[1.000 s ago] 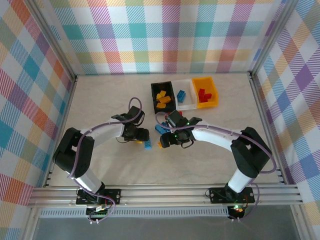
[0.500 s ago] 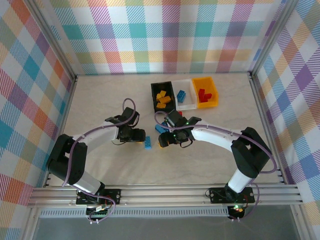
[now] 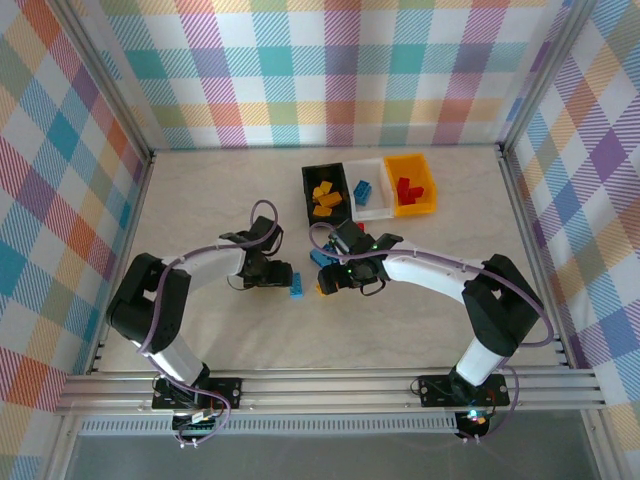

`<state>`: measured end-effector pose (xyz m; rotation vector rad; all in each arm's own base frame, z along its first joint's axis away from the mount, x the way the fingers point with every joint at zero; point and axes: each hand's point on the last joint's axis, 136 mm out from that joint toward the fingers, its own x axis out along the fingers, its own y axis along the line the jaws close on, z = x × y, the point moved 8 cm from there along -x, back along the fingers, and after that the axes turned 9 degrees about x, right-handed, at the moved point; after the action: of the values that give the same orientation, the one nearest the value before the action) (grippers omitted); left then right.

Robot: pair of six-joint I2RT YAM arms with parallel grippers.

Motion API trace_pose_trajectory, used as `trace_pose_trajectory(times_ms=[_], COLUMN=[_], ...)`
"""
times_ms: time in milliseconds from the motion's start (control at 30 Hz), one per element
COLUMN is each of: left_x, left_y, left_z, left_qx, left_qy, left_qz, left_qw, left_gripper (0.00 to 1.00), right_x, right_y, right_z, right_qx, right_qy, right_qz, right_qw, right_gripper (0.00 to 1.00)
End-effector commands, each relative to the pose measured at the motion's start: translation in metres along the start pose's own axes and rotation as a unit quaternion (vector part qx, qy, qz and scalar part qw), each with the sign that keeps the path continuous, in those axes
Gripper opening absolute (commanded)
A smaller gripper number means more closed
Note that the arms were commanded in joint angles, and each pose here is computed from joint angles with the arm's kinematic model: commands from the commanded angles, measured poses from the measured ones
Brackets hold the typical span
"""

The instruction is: Sort the legos into containers by color

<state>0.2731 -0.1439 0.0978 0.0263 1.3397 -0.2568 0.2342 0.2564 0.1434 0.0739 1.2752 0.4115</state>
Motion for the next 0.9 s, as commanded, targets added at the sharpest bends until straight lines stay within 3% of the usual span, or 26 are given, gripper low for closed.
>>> trace_pose_trajectory(times_ms=[0,167,400,567,867], left_x=[0.013,0.021,0.026,0.023,-0.027], left_y=[-0.005,-0.003,-0.004,-0.002,0.006], left_z=[0.009,0.012,0.013,0.009,0.006], left_qx=[0.007,0.018,0.019,0.021,0.003], left_qy=[-0.002,0.005,0.004,0.007,-0.032], left_qz=[-0.019,-0.004,-0.009,-0.005,0.019], left_qw=[1.0,1.0,1.0,1.0,0.999], left_gripper=[0.71,0.7,0.51,0.46,0.45], right_x=[-0.005,-0.003,0.001,0.018,0.05], right_y=[0.001,0.0,0.001,0.006,0.019], right_z=[-0.004,-0.003,-0.004,-0.011,-0.001], right_qx=[0.005,0.006,0.005,-0.037,-0.078], right_qy=[0.0,0.001,0.007,0.041,0.051], right_qz=[0.0,-0.001,-0.002,-0.033,-0.066], right_qw=[1.0,1.0,1.0,0.998,0.993], right_gripper=[0.83,0.83,0.82,0.84,0.85])
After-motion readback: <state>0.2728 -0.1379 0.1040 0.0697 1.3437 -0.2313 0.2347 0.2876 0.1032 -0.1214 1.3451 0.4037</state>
